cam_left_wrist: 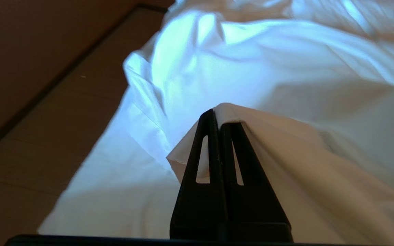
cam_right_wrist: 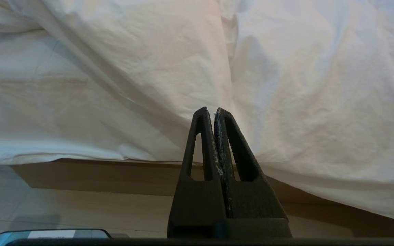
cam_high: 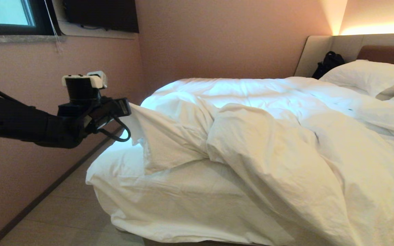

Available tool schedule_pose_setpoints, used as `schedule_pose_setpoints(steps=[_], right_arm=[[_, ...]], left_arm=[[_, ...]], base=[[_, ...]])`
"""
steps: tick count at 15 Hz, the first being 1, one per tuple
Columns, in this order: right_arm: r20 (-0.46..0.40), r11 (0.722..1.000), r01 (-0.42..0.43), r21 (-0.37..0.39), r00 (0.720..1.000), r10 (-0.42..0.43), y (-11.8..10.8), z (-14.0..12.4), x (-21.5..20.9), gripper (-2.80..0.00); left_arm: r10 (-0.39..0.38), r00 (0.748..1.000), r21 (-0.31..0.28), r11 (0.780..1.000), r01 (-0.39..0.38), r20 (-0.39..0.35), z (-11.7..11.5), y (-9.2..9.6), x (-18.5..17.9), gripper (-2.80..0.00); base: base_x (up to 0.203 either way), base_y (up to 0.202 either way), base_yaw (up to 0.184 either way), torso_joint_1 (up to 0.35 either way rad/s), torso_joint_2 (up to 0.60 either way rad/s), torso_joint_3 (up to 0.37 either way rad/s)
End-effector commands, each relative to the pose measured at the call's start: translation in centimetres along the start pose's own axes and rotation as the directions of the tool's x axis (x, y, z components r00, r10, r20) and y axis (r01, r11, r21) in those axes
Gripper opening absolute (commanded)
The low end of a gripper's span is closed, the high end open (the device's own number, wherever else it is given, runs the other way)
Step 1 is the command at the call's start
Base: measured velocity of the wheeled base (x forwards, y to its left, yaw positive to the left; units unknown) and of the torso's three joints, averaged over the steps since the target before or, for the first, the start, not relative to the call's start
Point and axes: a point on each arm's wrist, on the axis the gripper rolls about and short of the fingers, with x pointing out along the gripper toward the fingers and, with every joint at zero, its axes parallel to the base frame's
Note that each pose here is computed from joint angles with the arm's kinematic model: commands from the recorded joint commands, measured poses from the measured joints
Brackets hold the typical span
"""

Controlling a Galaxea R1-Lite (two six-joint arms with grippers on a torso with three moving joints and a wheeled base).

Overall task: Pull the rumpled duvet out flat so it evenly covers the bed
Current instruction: Flatten the corners of the folded blanket

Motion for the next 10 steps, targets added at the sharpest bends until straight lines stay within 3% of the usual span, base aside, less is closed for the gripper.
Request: schedule_pose_setpoints(steps=[1, 3, 7, 10], right_arm=[[0.001, 1.0, 0.0, 0.0, 1.0, 0.0, 0.0, 0.0, 0.0, -2.8], [0.001, 1.0, 0.0, 0.0, 1.0, 0.0, 0.0, 0.0, 0.0, -2.8], [0.0, 1.0, 0.0, 0.0, 1.0, 0.0, 0.0, 0.0, 0.0, -2.8], [-0.001, 1.0, 0.0, 0.0, 1.0, 0.0, 0.0, 0.0, 0.0, -2.8]], left_arm=[[0.023, 0.999, -0.008, 1.0, -0.023, 0.028, 0.8, 1.0, 0.1, -2.8], [0.088, 0.995, -0.017, 0.996, -0.088, 0.044, 1.3, 3.8, 0.8, -2.8], [0.11, 0.994, -0.01, 0.994, -0.11, 0.028, 0.3, 4.6, 1.8, -2.8], [0.126, 0.992, 0.04, 0.991, -0.126, 0.004, -1.1, 5.1, 2.9, -2.8]], base=[[0.0, 0.0, 0.0, 0.0, 0.0, 0.0], [0.0, 0.0, 0.0, 0.0, 0.0, 0.0], [0.0, 0.0, 0.0, 0.0, 0.0, 0.0], [0.0, 0.0, 0.0, 0.0, 0.0, 0.0]])
